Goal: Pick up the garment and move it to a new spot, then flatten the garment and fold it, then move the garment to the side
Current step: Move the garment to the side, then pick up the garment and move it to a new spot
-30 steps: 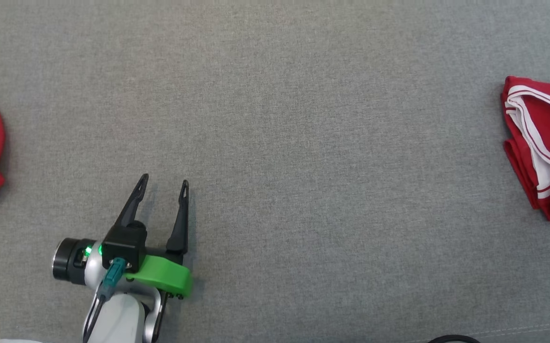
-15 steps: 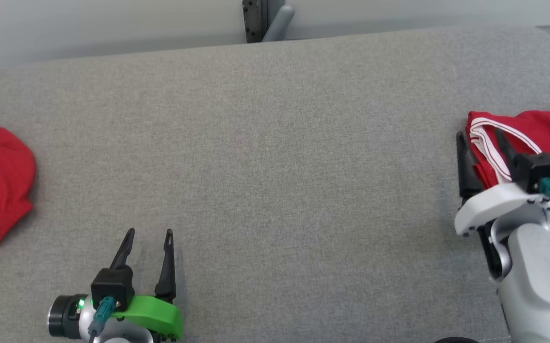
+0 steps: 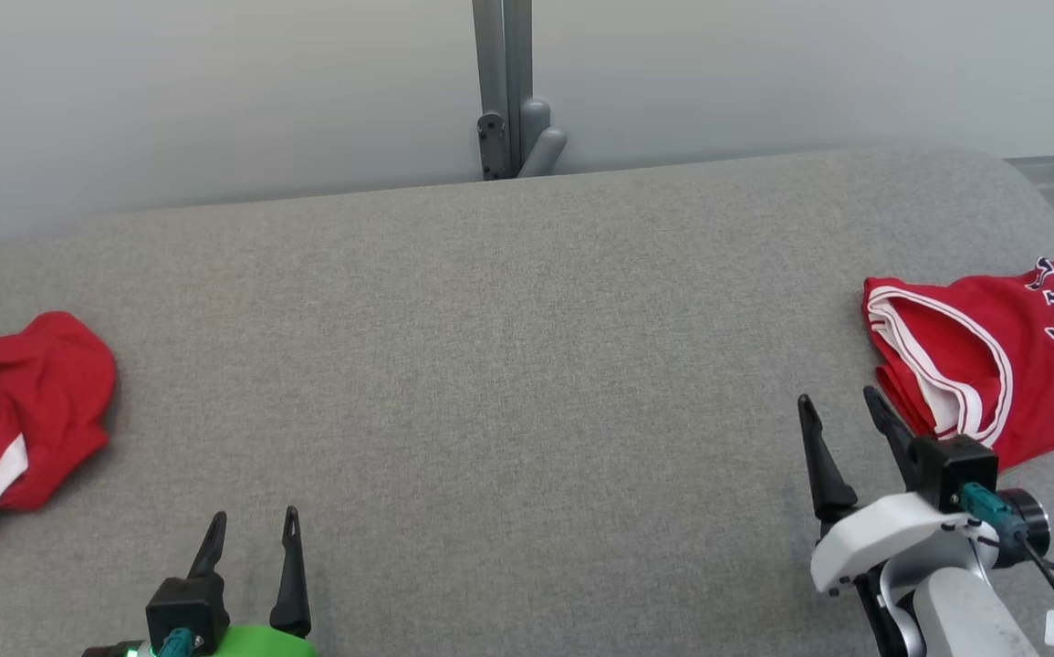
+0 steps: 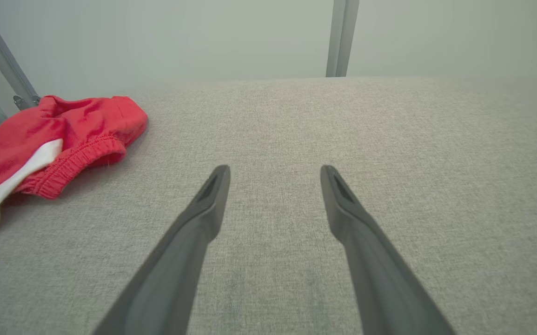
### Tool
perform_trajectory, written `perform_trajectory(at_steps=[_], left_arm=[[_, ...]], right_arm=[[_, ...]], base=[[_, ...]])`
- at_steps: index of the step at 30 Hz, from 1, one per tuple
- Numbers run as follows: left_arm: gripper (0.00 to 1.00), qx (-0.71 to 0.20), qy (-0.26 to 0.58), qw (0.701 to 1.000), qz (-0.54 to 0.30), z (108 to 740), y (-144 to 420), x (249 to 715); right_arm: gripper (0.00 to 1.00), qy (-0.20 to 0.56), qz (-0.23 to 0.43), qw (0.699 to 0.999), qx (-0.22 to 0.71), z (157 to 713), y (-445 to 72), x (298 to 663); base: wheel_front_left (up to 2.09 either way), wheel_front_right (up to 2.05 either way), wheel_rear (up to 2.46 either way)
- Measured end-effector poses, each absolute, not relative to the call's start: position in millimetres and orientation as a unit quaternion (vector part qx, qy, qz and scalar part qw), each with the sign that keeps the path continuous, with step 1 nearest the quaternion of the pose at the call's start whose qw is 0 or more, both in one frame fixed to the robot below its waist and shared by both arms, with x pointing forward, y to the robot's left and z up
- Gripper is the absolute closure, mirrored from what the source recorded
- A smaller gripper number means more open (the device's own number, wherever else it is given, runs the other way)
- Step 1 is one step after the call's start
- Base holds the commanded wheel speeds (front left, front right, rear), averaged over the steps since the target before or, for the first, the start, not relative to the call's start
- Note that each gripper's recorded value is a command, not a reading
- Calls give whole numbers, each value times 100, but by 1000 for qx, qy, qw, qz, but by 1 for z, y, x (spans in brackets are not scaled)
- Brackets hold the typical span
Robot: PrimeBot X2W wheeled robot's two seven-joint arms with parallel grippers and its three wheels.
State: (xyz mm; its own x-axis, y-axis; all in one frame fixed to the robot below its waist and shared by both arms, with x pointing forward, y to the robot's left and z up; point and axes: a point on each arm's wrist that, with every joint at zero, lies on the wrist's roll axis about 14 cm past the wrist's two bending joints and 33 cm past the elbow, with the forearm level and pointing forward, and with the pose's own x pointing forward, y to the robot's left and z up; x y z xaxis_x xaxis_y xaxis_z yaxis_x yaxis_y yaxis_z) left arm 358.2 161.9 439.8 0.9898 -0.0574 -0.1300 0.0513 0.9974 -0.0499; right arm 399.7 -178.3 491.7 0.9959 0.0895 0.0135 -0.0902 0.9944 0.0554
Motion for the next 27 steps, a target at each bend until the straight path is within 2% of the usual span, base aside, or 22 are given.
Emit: perform_trajectory(at_steps=[11,27], left_arm=[[0,-37,52,998,-14,448,164,347],[0,-43,52,998,-12,449,163,344]], right_arm=[[0,-3,43,998,40,486,-173,366],[0,-4,39,999,38,487,-174,362]], base=[[0,0,0],[0,0,0]])
